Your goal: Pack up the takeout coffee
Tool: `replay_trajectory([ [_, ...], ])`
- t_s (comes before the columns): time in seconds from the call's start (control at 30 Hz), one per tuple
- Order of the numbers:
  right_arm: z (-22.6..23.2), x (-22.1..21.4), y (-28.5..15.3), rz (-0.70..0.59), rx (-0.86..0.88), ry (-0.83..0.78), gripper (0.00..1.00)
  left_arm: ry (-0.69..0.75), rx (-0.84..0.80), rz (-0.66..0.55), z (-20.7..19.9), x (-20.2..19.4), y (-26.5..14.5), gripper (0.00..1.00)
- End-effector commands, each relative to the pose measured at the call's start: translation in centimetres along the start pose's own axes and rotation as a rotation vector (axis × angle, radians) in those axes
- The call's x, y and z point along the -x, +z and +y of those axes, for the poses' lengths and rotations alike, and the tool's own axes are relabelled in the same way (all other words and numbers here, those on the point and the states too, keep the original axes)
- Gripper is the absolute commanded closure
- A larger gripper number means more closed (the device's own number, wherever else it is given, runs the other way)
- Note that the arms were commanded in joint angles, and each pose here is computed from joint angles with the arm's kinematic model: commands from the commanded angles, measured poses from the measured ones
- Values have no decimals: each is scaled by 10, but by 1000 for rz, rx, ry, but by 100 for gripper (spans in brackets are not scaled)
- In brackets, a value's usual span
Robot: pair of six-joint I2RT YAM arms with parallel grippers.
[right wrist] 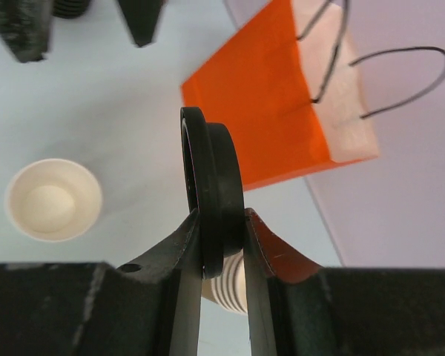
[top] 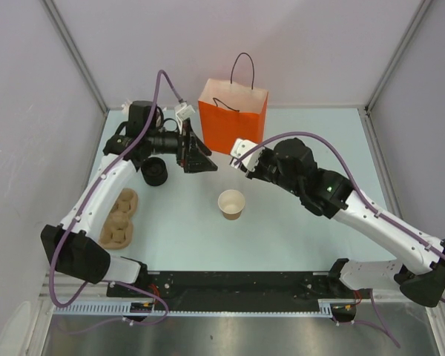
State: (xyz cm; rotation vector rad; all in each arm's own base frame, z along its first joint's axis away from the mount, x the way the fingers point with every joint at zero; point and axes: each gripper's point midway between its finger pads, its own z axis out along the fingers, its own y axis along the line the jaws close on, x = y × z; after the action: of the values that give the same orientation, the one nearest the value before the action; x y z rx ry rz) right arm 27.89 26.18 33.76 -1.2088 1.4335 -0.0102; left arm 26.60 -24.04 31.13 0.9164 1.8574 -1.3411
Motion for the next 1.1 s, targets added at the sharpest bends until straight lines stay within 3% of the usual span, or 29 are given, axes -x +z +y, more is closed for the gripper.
replay_trajectory([
  [0.0, 34, 2, -2, -45, 187, 83, 74, 258, -24, -49, -25, 22, -14, 0],
  [0.13, 61, 10, -5, -104, 352, 143, 75, 434, -1, -15, -25, 17, -12, 1],
  [0.33, 71, 11, -7, -132, 467, 233, 75, 683, -21, 67, -41, -13, 11, 1],
  [0.4, 72, 9, -8, -130, 498, 266, 76, 789, 44, 68, -40, -13, 16, 1],
  [0.67, 90, 13, -12, -155, 623, 309, 76, 828, 45, 120, -41, -30, 42, 3],
  [0.77, 93, 15, -14, -162, 647, 311, 75, 819, 54, 134, -38, -31, 47, 11],
  [0.9, 95, 15, -16, -164, 660, 308, 75, 805, 49, 147, -38, -36, 53, 37],
  [1.07, 94, 14, -15, -160, 649, 306, 75, 797, 58, 141, -38, -33, 53, 53],
])
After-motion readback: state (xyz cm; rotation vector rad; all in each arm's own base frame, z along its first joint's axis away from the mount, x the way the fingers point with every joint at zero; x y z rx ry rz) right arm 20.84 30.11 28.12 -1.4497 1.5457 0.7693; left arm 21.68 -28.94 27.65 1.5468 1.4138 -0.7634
